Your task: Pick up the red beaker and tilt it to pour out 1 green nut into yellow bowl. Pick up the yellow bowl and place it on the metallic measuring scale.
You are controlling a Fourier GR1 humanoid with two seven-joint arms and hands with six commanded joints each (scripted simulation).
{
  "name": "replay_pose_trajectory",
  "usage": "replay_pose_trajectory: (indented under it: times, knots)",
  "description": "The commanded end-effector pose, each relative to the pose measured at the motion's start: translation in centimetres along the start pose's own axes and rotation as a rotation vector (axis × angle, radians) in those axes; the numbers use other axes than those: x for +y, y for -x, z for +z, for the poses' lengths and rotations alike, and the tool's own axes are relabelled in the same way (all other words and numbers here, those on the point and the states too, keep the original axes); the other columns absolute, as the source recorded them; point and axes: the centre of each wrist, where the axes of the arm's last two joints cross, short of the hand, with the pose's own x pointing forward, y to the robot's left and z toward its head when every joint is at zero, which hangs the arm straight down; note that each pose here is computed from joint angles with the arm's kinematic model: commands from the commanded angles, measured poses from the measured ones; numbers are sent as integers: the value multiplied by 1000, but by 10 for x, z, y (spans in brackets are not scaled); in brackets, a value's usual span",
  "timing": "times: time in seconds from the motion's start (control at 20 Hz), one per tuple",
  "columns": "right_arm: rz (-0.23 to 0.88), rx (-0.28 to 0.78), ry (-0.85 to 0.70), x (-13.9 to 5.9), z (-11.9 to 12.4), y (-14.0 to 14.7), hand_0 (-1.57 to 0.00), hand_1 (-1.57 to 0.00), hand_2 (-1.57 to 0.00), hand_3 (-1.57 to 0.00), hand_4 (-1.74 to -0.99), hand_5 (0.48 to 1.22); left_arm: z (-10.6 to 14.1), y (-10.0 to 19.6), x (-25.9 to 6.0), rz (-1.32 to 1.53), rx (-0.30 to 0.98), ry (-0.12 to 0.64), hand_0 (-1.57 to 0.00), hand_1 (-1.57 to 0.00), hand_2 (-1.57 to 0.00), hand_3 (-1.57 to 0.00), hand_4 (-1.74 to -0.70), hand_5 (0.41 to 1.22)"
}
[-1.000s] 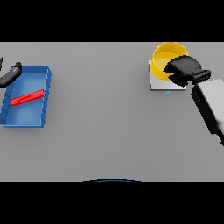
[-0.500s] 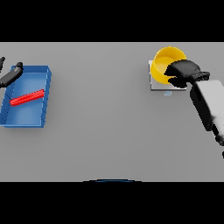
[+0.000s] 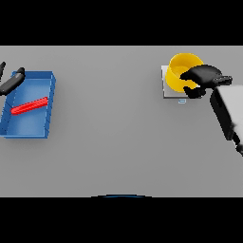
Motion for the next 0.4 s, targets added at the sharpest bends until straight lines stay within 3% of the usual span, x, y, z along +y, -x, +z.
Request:
replay_pose_trajectory:
  times: [0.0,0.2,0.35]
  knots:
    - [14,-11,5,1,-2,-2,-188,-304,-446,-490,-1485,859,0,0,1,-3,-4,2,1,1,1,1,-723,705]
    - [19,-2,-25,-3,-2,-3,-77,-124,-202,-352,-1431,799,-1,-1,2,6,-3,4,1,1,1,1,-722,697]
    - [0,11,-33,3,-1,-3,-39,-63,-103,-272,-1410,759,-2,-4,1,5,4,5,1,1,1,1,-720,693]
